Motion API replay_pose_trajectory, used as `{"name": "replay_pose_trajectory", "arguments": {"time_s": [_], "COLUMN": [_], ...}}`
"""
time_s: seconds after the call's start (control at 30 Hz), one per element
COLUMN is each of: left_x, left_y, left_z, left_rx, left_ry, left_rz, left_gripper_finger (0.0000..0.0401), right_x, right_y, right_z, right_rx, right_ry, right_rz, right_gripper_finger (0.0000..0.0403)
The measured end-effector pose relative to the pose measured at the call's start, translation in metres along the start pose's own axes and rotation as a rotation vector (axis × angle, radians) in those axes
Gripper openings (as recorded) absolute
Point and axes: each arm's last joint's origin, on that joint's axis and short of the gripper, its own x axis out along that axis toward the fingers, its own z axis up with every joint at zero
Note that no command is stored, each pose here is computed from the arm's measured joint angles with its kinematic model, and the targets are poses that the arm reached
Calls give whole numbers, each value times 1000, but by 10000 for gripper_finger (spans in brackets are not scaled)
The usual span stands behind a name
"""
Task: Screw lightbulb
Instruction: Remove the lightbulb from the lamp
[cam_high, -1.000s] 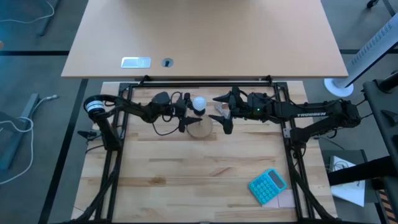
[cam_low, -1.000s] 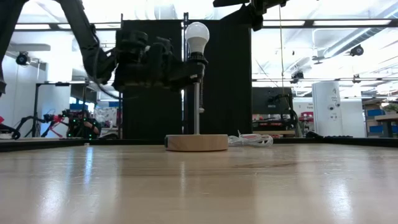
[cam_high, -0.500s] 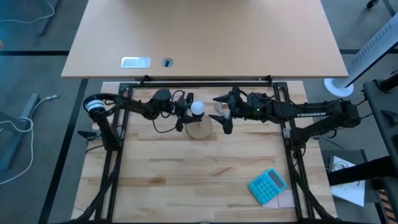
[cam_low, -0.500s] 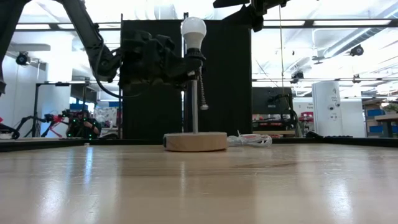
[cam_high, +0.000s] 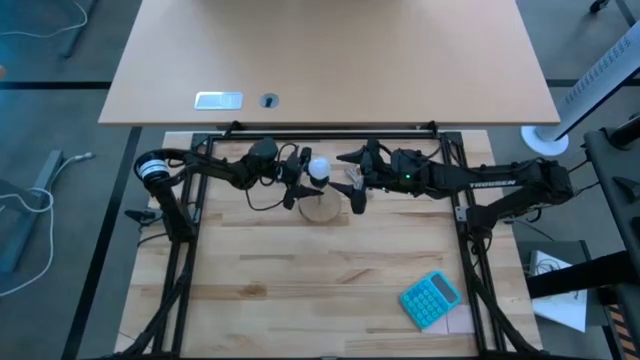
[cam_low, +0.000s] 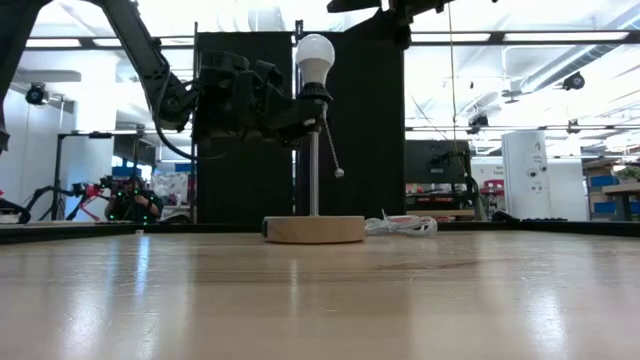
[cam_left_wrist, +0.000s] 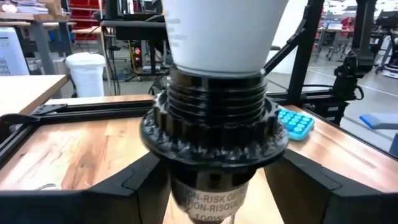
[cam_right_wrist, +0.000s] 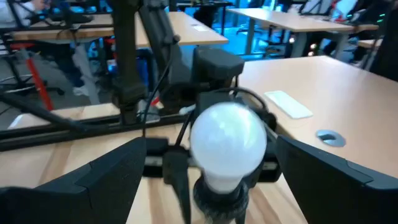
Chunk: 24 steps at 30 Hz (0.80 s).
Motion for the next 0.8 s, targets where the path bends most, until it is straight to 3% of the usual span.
{"name": "replay_pose_trajectory", "arguments": {"time_s": [0.17,0.4,0.53,0.8], "left_x": [-1,-1,-1,-1], "left_y": [1,2,2,2], "left_z": [0,0,-2,-3], "left_rx": [0,-4,-10,-18], "left_ry": [-1,2,18,38], "left_rz": [6,10,29,42], "left_gripper_finger": [221,142,142,142], "right_x": [13,37,49,62], "right_y": [-1,5,6,14], "right_z": [14,13,1,-7], "right_rx": [2,33,65,46], "right_ry": [8,6,16,22], "right_rz": [-103,-167,-235,-227], "right_gripper_finger": [353,353,353,353]}}
